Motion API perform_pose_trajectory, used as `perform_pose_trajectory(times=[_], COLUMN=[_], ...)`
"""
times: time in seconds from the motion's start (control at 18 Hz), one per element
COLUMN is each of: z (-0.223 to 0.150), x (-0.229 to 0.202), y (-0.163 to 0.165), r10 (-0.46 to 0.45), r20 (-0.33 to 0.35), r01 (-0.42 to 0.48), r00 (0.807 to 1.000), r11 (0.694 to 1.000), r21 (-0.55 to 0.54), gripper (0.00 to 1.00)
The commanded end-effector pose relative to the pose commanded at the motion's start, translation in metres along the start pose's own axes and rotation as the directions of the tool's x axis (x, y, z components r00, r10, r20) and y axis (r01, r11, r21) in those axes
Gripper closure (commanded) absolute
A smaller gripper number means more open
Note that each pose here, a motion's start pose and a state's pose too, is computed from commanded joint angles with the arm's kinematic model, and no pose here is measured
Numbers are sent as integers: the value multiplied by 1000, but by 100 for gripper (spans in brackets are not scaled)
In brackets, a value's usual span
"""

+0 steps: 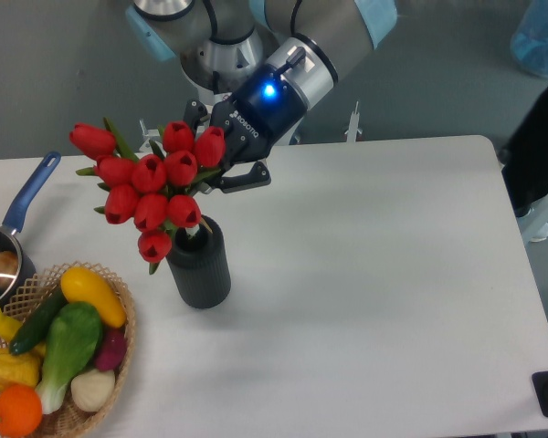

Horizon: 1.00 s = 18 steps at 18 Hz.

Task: Insert the flowers into the vase
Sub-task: 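Lower the tulip stems down into the black vase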

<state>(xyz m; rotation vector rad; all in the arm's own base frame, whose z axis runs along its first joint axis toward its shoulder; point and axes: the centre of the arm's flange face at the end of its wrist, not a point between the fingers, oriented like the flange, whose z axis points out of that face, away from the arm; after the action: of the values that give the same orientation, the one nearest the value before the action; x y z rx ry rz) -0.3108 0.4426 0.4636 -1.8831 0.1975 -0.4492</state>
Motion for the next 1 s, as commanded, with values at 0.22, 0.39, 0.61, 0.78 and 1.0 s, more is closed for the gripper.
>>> perform_pose_trajectory(times=[0.22,0.39,0.61,0.78,1.0], z=[4,11,20,32,36], x=[0,-1,-2,-7,-14], y=[16,37,67,81,92], r10=[8,18,38,28,12], r20=[-9,-23,-43,-66,-74], r01=[-8,-18,-38,-30,-15], r00=[1000,1000,998,997,997], r11=[1000,1000,999,999,999], r21=[-5,-11,-17,-26,-32], gripper=[100,100,100,100,98])
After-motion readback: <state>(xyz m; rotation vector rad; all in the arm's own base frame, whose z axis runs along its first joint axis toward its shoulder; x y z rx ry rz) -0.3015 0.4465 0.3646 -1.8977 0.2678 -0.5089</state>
